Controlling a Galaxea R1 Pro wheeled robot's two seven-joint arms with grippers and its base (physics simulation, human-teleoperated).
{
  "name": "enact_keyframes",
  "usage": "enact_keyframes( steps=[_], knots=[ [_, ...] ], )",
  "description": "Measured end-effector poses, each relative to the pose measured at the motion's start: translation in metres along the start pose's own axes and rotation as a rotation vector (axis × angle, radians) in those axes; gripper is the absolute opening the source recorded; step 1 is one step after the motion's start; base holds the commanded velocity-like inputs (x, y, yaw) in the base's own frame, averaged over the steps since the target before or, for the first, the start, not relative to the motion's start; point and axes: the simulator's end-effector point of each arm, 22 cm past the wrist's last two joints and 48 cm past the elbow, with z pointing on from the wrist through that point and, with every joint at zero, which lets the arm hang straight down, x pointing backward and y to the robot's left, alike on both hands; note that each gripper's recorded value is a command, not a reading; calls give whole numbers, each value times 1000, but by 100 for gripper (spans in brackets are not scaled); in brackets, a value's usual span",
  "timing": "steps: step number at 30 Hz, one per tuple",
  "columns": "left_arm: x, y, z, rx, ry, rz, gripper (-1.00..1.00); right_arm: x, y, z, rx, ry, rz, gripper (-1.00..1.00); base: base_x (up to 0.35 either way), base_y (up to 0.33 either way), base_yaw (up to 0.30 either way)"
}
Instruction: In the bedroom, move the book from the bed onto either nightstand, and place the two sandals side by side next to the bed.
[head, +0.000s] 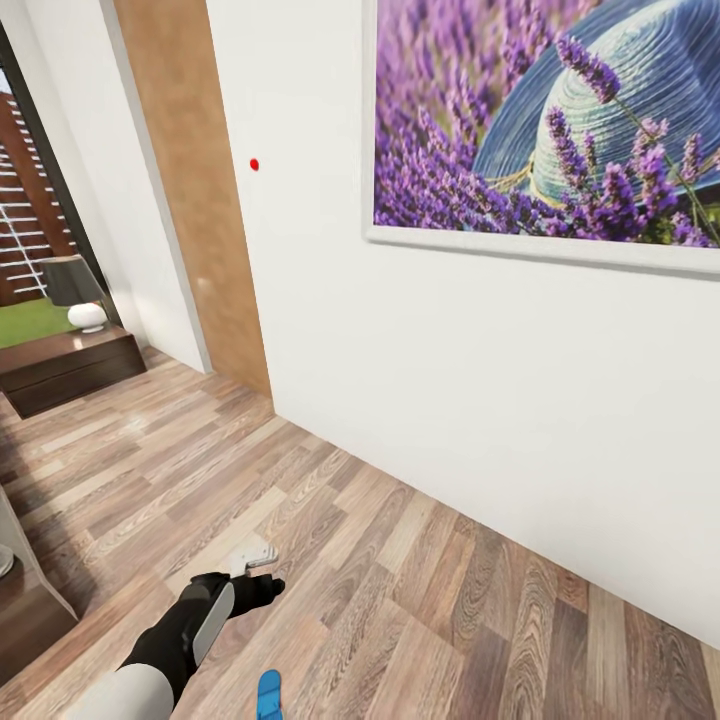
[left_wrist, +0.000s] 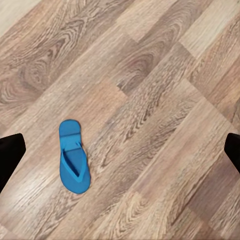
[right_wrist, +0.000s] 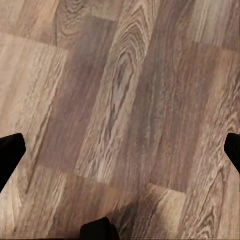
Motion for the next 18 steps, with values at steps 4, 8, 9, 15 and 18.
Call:
enact_keyframes(
  steps=[4, 8, 9, 15, 18],
  knots=[
    [4, 1, 6, 3, 1, -1, 100, -25, 78, -11, -386, -23, 175, 100, 0, 0, 0],
    [6, 0, 8, 4, 2, -1, 100, -40, 134, -46, -703, 68, 376, 100, 0, 0, 0],
    [6, 0, 8, 4, 2, -1, 100, -51, 142, -54, -757, 82, 430, 100, 0, 0, 0],
    [12, 2, 17, 4, 2, -1, 100, -117, 109, -65, -848, -20, 679, 100, 0, 0, 0],
    [17, -3, 23, 13, 5, -2, 100, -154, 82, -72, -895, -115, 839, 100, 0, 0, 0]
  ],
)
